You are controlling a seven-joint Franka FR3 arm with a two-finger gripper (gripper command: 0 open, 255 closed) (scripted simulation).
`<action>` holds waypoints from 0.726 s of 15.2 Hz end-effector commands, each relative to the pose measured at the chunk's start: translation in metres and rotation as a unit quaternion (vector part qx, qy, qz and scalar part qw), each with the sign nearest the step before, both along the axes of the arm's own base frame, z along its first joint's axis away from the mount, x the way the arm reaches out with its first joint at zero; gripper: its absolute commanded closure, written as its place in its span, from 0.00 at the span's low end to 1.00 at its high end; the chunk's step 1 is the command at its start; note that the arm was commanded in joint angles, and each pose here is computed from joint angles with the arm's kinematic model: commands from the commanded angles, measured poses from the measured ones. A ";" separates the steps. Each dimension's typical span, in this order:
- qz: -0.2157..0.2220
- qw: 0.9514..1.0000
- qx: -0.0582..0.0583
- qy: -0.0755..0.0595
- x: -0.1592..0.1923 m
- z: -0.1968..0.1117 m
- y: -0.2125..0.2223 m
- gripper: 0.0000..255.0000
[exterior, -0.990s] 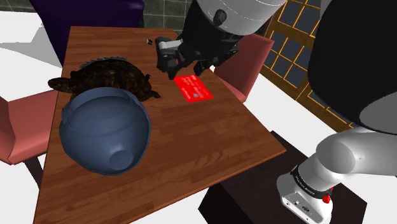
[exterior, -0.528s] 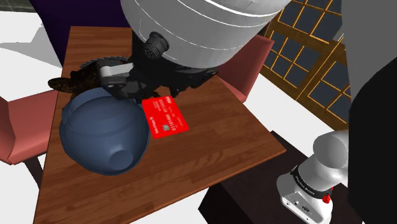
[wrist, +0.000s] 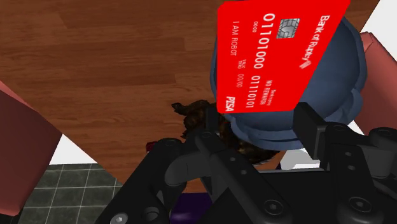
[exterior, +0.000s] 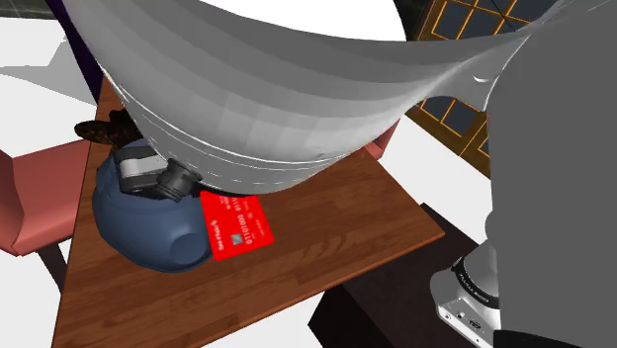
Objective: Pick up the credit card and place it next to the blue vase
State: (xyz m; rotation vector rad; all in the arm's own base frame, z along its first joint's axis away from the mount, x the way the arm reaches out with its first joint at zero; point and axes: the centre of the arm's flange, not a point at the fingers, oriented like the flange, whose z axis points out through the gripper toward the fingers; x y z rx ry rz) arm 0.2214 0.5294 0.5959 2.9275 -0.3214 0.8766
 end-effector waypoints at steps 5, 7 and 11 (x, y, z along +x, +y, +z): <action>0.000 1.000 0.000 0.000 -0.001 -0.031 0.000 1.00; 0.000 1.000 0.000 0.000 -0.001 -0.042 0.000 1.00; 0.000 1.000 0.000 0.000 -0.001 -0.063 0.000 1.00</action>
